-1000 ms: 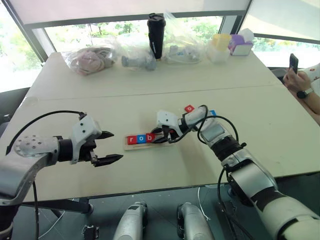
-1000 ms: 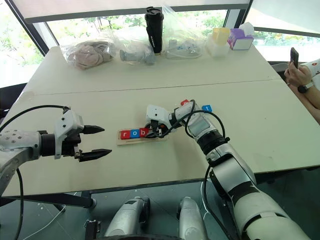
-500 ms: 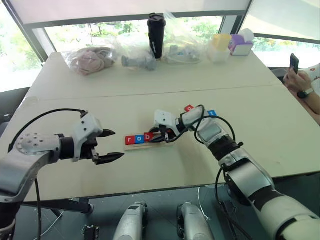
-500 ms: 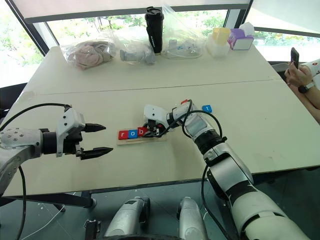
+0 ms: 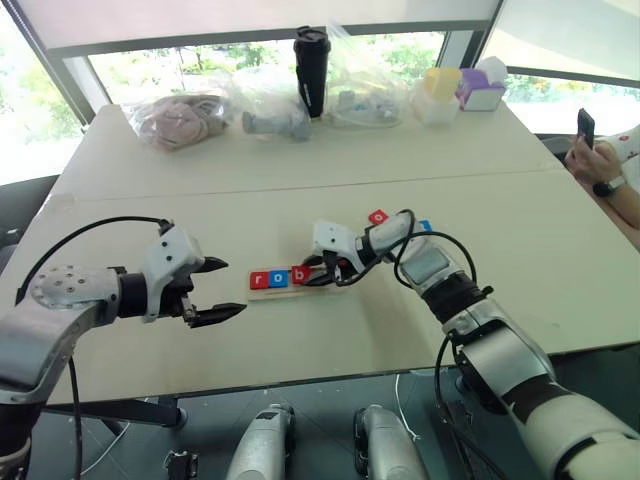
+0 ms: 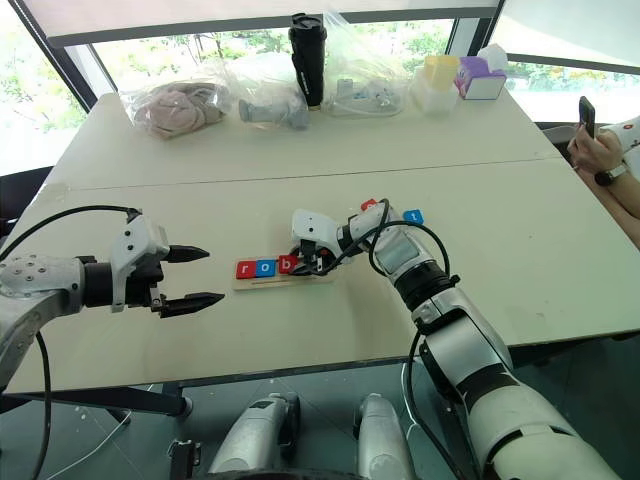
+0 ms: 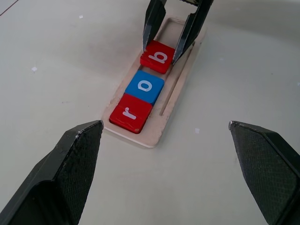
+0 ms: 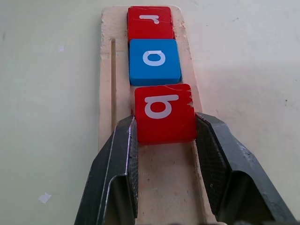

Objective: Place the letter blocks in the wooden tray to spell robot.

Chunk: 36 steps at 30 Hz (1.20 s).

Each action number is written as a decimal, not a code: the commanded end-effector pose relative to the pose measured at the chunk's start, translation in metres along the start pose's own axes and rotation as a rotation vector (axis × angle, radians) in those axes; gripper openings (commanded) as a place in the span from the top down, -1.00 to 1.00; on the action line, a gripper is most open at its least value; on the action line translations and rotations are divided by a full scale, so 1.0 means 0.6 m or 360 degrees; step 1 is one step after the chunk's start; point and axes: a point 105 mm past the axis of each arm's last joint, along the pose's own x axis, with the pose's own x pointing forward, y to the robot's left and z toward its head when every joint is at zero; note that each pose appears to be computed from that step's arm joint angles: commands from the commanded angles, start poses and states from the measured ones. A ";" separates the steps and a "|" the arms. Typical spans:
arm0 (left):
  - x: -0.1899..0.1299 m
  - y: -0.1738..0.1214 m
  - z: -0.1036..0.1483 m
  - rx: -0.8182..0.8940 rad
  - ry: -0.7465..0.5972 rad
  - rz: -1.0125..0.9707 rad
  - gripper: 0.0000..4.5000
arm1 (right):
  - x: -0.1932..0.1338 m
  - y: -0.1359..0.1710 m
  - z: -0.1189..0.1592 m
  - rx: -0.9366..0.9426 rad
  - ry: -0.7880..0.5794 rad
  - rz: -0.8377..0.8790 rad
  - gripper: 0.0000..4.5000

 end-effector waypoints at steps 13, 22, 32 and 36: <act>0.001 0.004 0.001 0.0038 -0.0004 0.0020 -1.00 | -0.014 -0.015 0.049 -0.0060 -0.0146 -0.0089 -0.41; 0.003 0.004 0.003 0.0048 -0.0003 0.0017 -1.00 | -0.064 -0.047 0.077 -0.0069 -0.0262 -0.0334 -0.41; -0.002 -0.002 0.063 0.0014 -0.0237 -0.0029 -1.00 | -0.251 -0.136 -0.011 0.0584 -0.0337 -0.1513 -0.41; 0.003 0.002 0.059 0.0003 -0.0223 -0.0046 -1.00 | -0.262 -0.120 -0.055 0.0768 -0.0244 -0.1594 -0.41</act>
